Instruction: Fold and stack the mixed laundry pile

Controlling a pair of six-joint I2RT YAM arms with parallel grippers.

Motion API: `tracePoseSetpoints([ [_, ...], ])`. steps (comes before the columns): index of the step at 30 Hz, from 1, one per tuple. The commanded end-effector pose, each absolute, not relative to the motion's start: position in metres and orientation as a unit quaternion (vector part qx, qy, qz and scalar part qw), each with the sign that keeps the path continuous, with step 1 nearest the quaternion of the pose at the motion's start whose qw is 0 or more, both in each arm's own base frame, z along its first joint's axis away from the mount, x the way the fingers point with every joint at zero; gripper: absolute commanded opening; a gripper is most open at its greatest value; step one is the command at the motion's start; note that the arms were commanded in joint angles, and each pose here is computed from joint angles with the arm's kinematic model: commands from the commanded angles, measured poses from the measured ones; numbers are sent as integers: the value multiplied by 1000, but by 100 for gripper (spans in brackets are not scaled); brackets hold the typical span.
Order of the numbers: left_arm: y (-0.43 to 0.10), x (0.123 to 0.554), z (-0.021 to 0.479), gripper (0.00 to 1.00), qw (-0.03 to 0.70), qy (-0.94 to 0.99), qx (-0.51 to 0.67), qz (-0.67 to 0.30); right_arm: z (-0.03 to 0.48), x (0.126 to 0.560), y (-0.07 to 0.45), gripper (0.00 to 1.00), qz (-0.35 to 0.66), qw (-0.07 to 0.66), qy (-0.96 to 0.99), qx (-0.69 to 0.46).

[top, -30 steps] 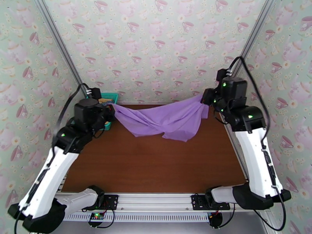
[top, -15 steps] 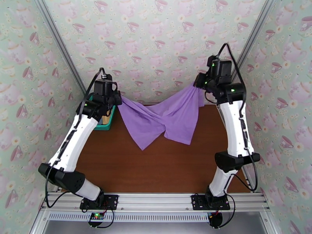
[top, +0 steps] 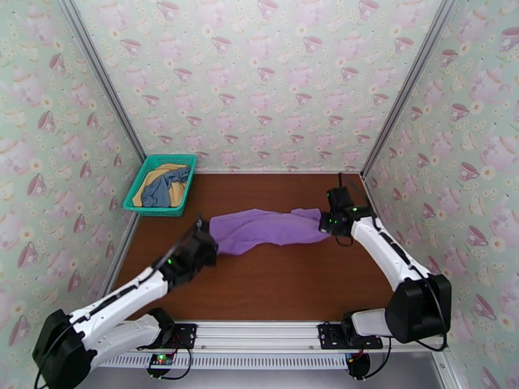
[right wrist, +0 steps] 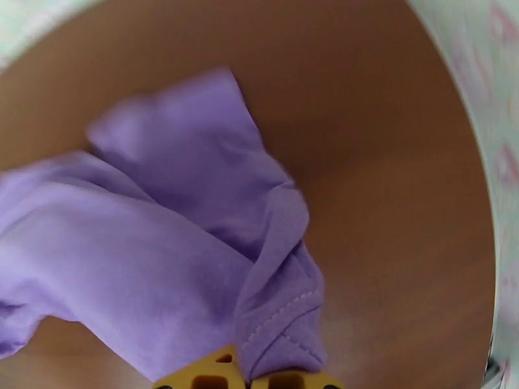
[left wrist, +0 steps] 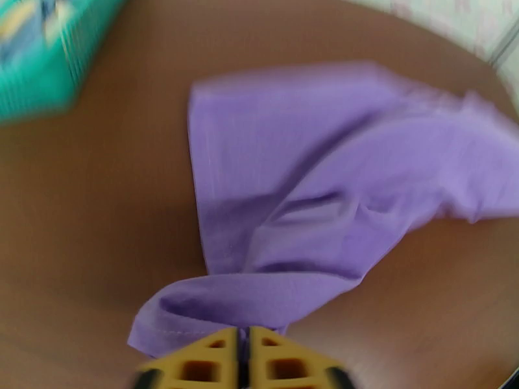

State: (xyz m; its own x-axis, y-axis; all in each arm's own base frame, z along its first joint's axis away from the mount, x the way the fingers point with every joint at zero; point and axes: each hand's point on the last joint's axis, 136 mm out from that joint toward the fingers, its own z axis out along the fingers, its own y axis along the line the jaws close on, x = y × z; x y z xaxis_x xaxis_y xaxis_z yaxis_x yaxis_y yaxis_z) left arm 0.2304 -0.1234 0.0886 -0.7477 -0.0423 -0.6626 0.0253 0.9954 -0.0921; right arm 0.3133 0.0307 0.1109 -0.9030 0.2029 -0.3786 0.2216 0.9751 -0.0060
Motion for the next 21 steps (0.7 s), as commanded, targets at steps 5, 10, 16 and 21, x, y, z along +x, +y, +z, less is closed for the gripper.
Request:
tracePoseSetpoints([
  [5, -88, 212, 122, 78, 391, 911, -121, -47, 81, 317, 29, 0, -27, 184, 974, 128],
  [10, -70, 224, 137, 81, 355, 925, -135, -5, 67, 302, 28, 0, -31, 155, 980, 122],
  [16, -91, 304, 110, 73, 300, 942, -139, -58, 47, 280, 32, 0, -16, 123, 985, 118],
  [21, -127, 380, 88, 62, 281, 952, -97, -74, 38, 271, 38, 0, 2, 113, 987, 117],
])
